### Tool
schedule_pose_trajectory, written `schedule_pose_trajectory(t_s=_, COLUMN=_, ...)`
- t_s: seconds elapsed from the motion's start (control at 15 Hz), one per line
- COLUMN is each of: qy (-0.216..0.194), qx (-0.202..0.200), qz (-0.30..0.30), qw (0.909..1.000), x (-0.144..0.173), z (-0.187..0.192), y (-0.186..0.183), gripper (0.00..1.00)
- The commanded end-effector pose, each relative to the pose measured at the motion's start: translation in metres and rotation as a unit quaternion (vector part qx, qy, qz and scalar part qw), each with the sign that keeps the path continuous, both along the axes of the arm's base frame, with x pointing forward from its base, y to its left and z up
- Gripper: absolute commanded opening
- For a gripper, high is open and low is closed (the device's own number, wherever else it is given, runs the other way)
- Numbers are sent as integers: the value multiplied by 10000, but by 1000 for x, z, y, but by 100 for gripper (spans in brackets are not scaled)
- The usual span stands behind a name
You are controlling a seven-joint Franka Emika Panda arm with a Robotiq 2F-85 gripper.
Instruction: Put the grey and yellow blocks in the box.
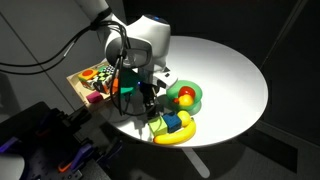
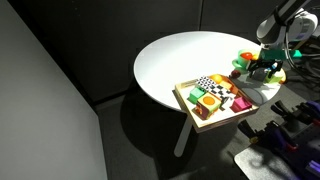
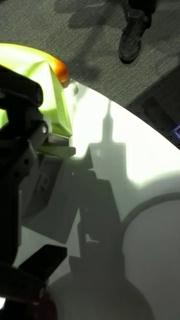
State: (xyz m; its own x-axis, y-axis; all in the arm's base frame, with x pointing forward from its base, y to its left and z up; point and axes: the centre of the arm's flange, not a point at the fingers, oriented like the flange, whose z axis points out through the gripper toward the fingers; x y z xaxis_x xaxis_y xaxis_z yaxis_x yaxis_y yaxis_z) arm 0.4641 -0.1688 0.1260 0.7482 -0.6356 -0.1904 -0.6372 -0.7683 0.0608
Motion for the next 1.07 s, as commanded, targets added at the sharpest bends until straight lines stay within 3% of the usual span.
schedule_pose_trajectory(t_s=0.0, qy=-66, qx=67, qz=-25, qw=10000, x=12, z=3, y=-8, gripper=100)
schedule_pose_trajectory(t_s=1.0, qy=-143, qx=-13, qz=-245, qw=9996, x=23, z=4, y=-27, gripper=100)
